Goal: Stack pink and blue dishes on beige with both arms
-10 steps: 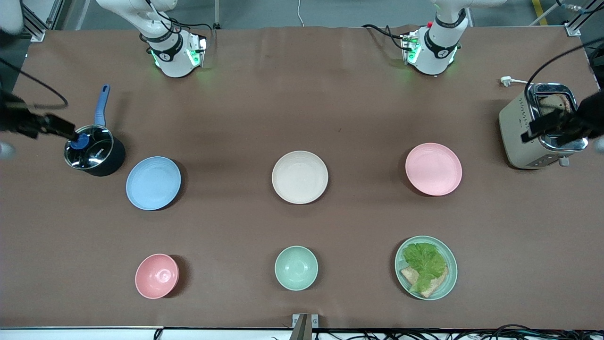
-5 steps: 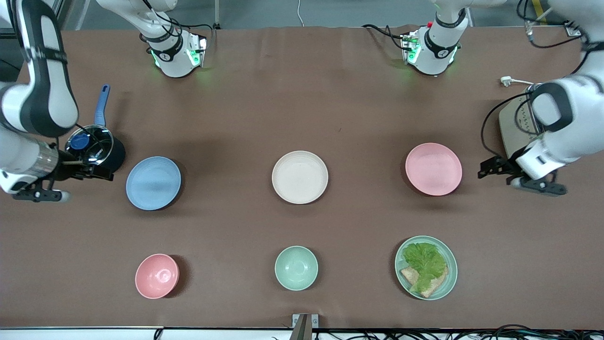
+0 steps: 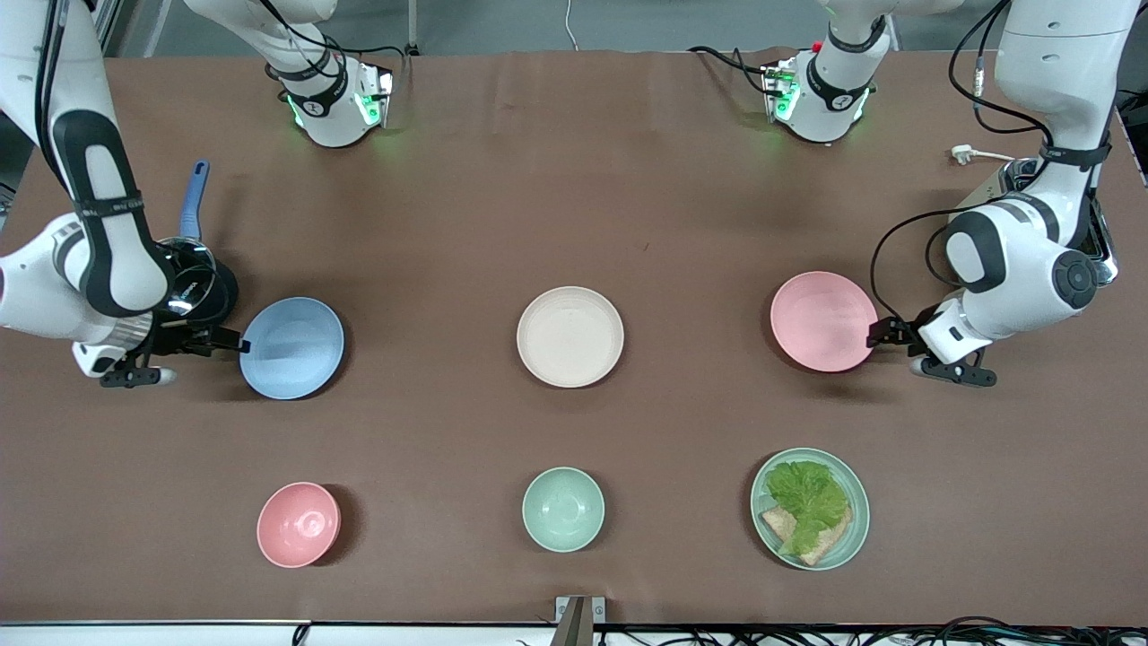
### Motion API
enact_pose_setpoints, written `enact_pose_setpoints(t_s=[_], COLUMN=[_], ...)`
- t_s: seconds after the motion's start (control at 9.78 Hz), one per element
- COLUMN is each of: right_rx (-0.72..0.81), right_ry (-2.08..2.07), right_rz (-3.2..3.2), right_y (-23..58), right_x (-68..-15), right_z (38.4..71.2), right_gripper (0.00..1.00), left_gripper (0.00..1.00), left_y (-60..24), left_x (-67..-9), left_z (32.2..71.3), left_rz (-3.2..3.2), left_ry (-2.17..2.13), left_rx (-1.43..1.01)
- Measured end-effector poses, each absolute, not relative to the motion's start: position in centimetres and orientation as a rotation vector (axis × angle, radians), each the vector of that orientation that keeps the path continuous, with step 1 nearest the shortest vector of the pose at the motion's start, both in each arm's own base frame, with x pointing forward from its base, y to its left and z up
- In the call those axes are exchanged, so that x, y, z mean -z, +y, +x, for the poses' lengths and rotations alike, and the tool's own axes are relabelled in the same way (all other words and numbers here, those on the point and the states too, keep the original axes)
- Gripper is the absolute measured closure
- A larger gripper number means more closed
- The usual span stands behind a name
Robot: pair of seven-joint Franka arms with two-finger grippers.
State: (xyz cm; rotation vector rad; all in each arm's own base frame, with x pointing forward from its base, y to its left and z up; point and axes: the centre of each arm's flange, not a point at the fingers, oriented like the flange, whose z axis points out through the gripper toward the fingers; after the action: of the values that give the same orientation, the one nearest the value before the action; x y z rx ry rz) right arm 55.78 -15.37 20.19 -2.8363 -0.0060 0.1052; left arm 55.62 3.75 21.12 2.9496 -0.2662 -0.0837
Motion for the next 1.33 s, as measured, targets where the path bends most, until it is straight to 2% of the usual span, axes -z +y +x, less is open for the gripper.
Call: enact_pose_setpoints(t_s=[0.1, 0.2, 0.31, 0.51, 0.61, 0.82, 1.02, 1.33], right_rx=[-0.114, -0.121, -0.129, -0.149, -0.158, -0.176, -0.182, -0.252], right_ry=[-0.004, -0.001, 0.002, 0.016, 0.027, 0.039, 0.056, 0.078], right_rz=[-2.830, -2.827, -2.824, -2.815, -2.808, -2.805, -2.784, -2.696], right_y=[-15.5, -15.6, -15.6, -15.6, -15.6, -15.8, -16.0, -17.1], right_x=[-19.5, -19.3, -19.2, -18.4, -17.8, -17.0, -17.3, -21.2], right_z=[55.6, 55.4, 55.2, 54.7, 54.5, 54.2, 54.3, 56.0], right_gripper=[0.17, 0.21, 0.39, 0.43, 0.47, 0.61, 0.92, 0.94], left_gripper=[0.22, 0.37, 0.53, 0.82, 0.90, 0.92, 0.94, 0.94], left_y=[3.1, 2.7, 2.7, 3.3, 3.5, 3.4, 2.0, -10.3], left_x=[-20.4, -19.8, -19.2, -18.6, -19.0, -21.2, -27.1, -36.6], left_z=[55.0, 54.4, 53.9, 53.3, 53.4, 53.7, 54.9, 56.5], left_rz=[2.932, 2.920, 2.915, 2.907, 2.894, 2.864, 2.821, 2.802], left_ry=[-0.263, -0.261, -0.252, -0.276, -0.299, -0.313, -0.344, -0.241], left_rx=[0.107, 0.126, 0.145, 0.162, 0.153, 0.160, 0.128, 0.027])
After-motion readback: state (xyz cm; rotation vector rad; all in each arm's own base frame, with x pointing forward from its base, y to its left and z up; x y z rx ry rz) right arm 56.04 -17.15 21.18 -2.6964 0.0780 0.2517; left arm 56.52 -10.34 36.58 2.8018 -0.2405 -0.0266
